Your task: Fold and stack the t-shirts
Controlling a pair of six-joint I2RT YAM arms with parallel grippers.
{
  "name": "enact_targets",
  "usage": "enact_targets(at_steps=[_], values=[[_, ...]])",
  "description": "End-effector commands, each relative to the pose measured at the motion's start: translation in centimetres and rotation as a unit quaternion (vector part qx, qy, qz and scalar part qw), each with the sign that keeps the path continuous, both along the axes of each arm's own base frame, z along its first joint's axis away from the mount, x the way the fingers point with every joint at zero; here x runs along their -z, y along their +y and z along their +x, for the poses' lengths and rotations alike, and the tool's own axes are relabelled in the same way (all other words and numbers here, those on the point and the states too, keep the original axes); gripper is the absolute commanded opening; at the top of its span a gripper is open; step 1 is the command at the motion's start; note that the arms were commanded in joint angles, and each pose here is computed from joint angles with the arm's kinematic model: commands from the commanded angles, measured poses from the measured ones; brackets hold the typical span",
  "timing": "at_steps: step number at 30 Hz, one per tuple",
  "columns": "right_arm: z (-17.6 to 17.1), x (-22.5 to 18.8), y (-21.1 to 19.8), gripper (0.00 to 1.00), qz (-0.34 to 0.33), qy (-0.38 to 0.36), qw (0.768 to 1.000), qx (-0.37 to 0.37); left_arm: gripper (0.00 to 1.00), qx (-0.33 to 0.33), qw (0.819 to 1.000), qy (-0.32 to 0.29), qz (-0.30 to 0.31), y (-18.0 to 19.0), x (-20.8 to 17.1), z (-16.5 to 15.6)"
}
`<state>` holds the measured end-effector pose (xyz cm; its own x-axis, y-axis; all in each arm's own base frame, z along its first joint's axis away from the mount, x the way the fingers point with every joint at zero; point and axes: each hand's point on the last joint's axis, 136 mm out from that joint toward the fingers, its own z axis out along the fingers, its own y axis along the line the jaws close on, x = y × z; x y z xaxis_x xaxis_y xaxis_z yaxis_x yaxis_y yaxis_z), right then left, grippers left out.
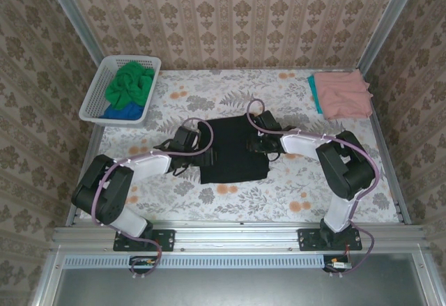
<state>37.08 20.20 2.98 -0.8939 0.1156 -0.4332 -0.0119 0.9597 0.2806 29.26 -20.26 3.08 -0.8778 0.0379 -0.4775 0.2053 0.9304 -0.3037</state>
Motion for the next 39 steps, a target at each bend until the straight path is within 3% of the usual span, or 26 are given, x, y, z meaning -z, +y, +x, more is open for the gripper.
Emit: enact_targets(at_steps=[1,8,12,17,22,27,33,39], values=[[0.4,0.8,-0.3,0.37,-0.020,0.011,1.000,-0.001,0.95,0.026,0.999,0.005,-0.023,-1.4,0.3,0.3],[0.3,3.1,-0.5,0.32,-0.031,0.033,0.999,-0.002,0.95,0.025,0.999,0.006,-0.020,-1.1,0.1,0.4],[0.4,2.5,-0.7,0.17,-0.038,0.026,0.999,-0.005,0.95,0.026,0.999,0.006,-0.019,-1.0,0.0,0.3],[2.1,-2.9,-2.6,0.00,-0.102,-0.031,0.994,-0.014,0.95,0.022,0.999,0.003,-0.022,-0.6,-0.5,0.3],[4.0,-9.8,-6.2,0.00,-0.196,-0.092,0.976,-0.019,0.95,0.007,0.999,-0.015,-0.035,0.7,-1.9,0.3],[5.1,-13.4,-9.8,0.00,-0.222,-0.102,0.970,-0.019,0.95,-0.008,0.999,-0.025,-0.040,2.2,-2.7,0.1],[5.9,-10.3,-11.4,0.00,-0.174,-0.055,0.983,-0.007,0.96,-0.028,0.998,-0.028,-0.046,3.8,-2.7,-0.1],[6.2,-6.8,-14.0,0.00,-0.190,-0.002,0.981,0.038,0.96,-0.026,0.998,-0.028,-0.049,4.1,-3.1,-0.6]])
